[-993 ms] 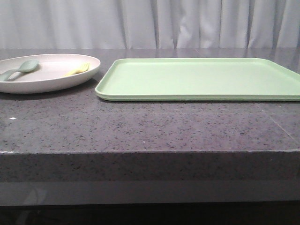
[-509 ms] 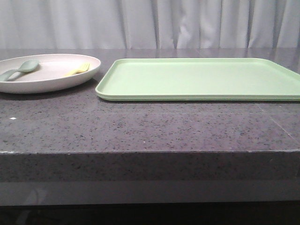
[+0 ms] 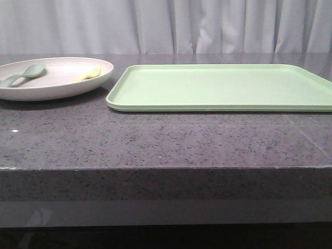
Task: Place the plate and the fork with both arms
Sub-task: 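Grasp the plate rim with the left gripper and lift it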
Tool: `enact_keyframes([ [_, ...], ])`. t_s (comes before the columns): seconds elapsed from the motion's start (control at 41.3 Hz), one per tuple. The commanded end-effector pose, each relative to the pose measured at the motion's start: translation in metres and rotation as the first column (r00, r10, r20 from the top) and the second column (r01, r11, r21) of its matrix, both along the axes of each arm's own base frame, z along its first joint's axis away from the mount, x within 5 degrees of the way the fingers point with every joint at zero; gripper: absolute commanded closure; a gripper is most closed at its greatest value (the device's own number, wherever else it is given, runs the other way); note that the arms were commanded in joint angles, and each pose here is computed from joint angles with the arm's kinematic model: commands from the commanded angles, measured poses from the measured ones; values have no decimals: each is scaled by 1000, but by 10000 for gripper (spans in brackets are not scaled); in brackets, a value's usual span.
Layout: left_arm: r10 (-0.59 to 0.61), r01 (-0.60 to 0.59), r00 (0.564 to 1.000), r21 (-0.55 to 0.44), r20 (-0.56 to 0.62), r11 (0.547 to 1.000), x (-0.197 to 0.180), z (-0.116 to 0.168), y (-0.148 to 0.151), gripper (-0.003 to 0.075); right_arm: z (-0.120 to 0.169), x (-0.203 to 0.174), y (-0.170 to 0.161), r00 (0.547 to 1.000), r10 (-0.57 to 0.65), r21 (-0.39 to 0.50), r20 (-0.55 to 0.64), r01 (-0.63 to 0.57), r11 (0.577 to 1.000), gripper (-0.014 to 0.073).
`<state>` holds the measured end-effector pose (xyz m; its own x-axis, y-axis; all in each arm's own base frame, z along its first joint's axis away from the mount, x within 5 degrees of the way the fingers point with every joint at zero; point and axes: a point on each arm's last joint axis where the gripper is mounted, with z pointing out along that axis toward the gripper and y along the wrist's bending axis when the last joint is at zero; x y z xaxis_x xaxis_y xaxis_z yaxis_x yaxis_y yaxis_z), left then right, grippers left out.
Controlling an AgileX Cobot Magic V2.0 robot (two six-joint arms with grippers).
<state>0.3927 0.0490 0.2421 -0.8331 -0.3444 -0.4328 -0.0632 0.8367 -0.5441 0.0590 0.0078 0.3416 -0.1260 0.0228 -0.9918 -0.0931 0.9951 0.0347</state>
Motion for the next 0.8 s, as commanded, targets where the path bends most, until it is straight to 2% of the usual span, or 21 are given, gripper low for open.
enact_keyframes([
  [0.0, 21, -15, 992, -53, 127, 998, -1, 42, -13, 741, 18, 1, -1, 995, -7, -8, 103, 8, 1000, 106],
  [0.145, 46, -35, 984, -64, 170, 997, -2, 61, -29, 741, 18, 1, -1, 995, -7, -8, 103, 8, 1000, 106],
  [0.339, 13, -1, 982, -62, 189, 998, 4, 87, -66, 741, 18, 1, -1, 995, -7, -8, 103, 8, 1000, 106],
  [0.606, -15, 25, 972, -40, 233, 999, 5, 119, -149, 741, 18, 1, -1, 995, -7, -8, 103, 8, 1000, 106],
  [0.775, -25, 52, 971, -106, 239, 993, -2, 121, -201, 741, 18, 1, -1, 995, -7, -8, 103, 8, 1000, 106],
])
